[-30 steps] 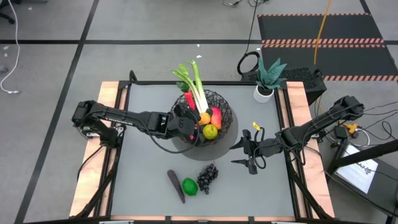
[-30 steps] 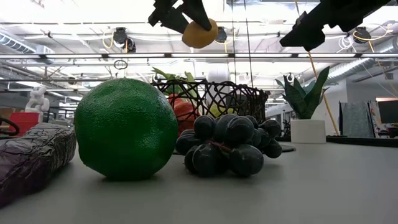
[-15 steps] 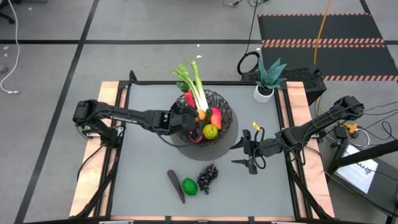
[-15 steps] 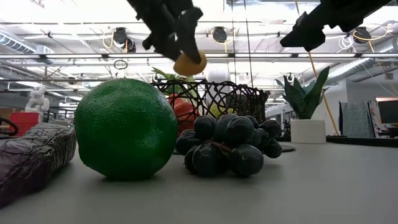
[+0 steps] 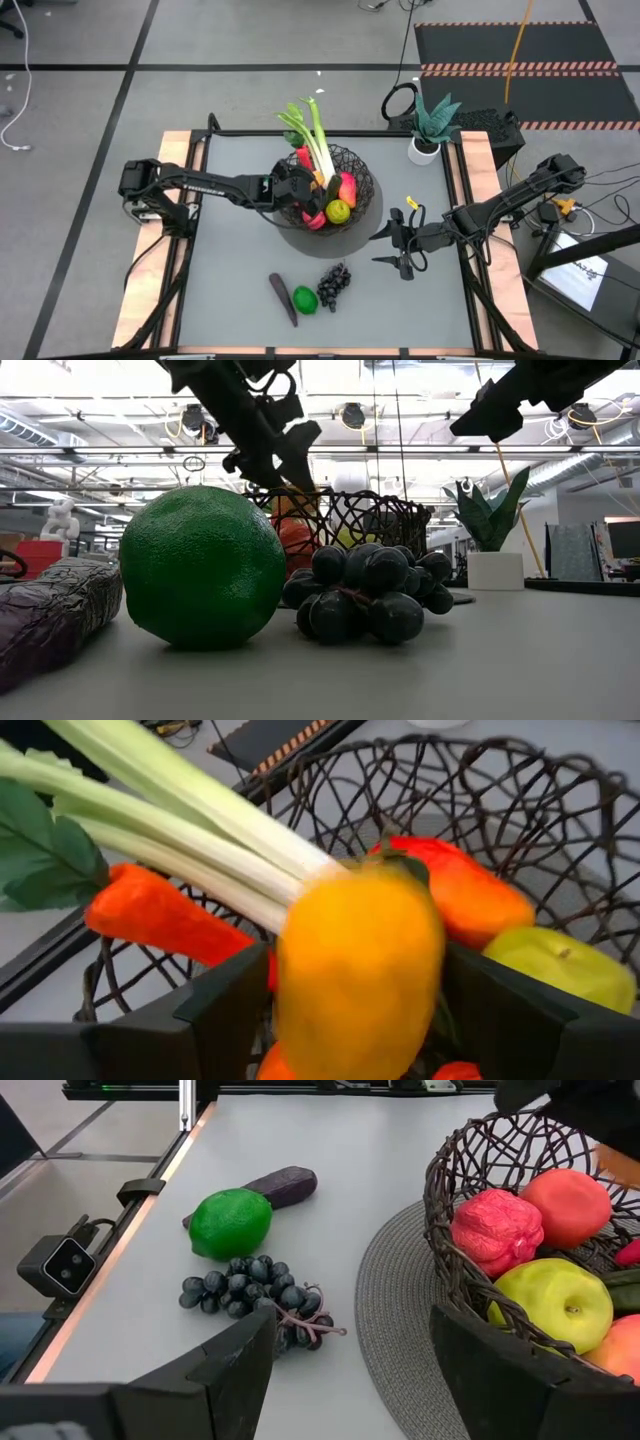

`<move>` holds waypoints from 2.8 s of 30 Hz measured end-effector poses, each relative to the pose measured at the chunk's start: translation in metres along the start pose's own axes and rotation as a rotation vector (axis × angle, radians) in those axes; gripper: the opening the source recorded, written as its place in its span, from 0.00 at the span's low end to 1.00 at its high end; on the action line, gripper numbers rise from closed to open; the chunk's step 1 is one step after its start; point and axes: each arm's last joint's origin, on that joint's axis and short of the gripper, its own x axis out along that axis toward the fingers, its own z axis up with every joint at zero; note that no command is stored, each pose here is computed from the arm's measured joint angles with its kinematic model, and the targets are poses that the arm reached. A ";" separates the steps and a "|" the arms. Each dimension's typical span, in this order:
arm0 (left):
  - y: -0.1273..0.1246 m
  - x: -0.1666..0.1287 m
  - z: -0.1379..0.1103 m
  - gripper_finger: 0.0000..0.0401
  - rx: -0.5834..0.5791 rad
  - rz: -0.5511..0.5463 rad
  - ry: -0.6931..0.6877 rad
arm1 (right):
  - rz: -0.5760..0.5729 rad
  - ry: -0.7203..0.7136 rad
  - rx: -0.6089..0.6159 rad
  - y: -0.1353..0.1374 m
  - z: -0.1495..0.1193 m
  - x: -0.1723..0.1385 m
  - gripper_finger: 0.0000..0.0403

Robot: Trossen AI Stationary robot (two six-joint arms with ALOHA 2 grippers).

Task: Build produce basket
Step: Put the yellow lemon into the black woven basket, then put the green lime into the black woven basket

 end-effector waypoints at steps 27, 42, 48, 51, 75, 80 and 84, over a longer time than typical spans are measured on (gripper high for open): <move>-0.010 -0.061 0.031 0.76 -0.085 -0.229 -0.225 | 0.104 -0.162 0.030 0.044 -0.011 0.081 0.64; -0.031 -0.084 0.021 0.69 -0.064 -0.317 -0.223 | 0.060 -0.136 -0.019 0.110 -0.005 0.159 0.80; -0.044 -0.097 0.013 0.69 -0.053 -0.370 -0.220 | -0.077 -0.192 0.078 0.119 0.005 0.183 0.88; -0.049 -0.103 0.010 0.69 -0.039 -0.391 -0.221 | -0.118 -0.223 0.132 0.123 0.011 0.193 0.88; -0.062 -0.117 0.000 0.69 -0.007 -0.423 -0.222 | -0.168 -0.128 0.186 0.128 -0.025 0.231 0.88; -0.062 -0.117 0.000 0.69 -0.019 -0.423 -0.219 | -0.157 -0.111 0.187 0.125 -0.026 0.232 0.83; -0.062 -0.117 0.000 0.69 -0.015 -0.423 -0.220 | -0.139 -0.074 0.193 0.122 -0.027 0.233 0.77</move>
